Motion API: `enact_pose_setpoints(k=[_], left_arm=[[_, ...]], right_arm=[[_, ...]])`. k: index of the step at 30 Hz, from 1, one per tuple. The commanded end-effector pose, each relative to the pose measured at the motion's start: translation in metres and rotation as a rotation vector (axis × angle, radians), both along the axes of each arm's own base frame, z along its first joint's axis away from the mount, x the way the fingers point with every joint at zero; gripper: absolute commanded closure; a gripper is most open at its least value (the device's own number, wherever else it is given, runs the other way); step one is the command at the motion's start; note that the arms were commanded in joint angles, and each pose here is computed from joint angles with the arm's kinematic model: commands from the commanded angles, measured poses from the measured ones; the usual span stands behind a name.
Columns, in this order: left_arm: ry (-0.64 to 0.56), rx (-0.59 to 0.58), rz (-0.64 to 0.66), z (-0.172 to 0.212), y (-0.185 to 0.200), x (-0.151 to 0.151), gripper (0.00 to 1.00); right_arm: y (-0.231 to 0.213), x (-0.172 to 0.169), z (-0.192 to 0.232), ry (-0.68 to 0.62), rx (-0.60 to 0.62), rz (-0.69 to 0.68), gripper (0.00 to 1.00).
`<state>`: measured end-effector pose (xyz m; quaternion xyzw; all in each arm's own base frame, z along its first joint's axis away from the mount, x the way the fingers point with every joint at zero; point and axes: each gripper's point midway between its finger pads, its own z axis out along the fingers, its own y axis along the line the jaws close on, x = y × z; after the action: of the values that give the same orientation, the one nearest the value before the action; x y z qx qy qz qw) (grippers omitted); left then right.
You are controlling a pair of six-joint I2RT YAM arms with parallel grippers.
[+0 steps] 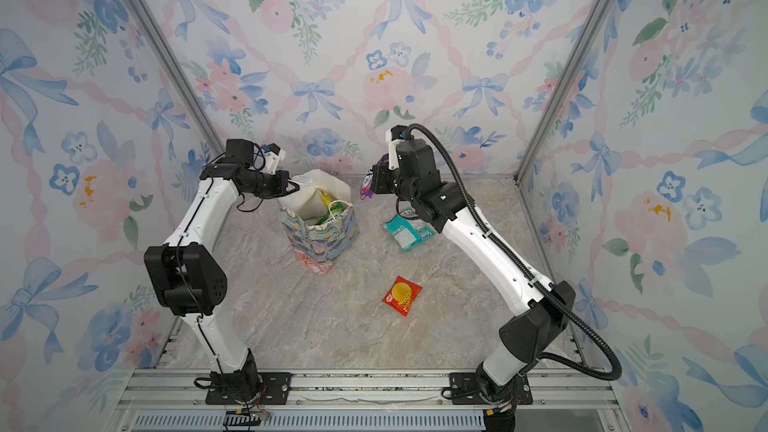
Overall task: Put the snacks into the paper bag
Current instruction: 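Lift the purple packet with the right gripper and carry it above the bag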
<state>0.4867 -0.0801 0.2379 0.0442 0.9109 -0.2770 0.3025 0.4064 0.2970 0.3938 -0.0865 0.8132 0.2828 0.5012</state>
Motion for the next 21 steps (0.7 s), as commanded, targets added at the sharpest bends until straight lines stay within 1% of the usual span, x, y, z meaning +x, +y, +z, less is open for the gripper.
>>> enact_pose_setpoints(k=[1, 8, 13, 21], left_arm=[[0.046, -0.014, -0.008, -0.006, -0.006, -0.008, 1.0], [0.048, -0.017, -0.01, -0.007, -0.006, -0.008, 1.0], [0.049, -0.017, -0.01, -0.007, -0.006, -0.008, 1.0], [0.044, -0.015, -0.009, -0.005, -0.006, -0.008, 1.0]], right_arm=[[0.007, 0.005, 0.024, -0.061, 0.003, 0.033, 1.0], [0.026, 0.01, 0.053, -0.123, 0.015, 0.076, 1.0], [0.049, 0.01, 0.063, -0.137, 0.038, 0.134, 1.0], [0.087, -0.004, 0.072, -0.157, 0.041, 0.224, 1.0]])
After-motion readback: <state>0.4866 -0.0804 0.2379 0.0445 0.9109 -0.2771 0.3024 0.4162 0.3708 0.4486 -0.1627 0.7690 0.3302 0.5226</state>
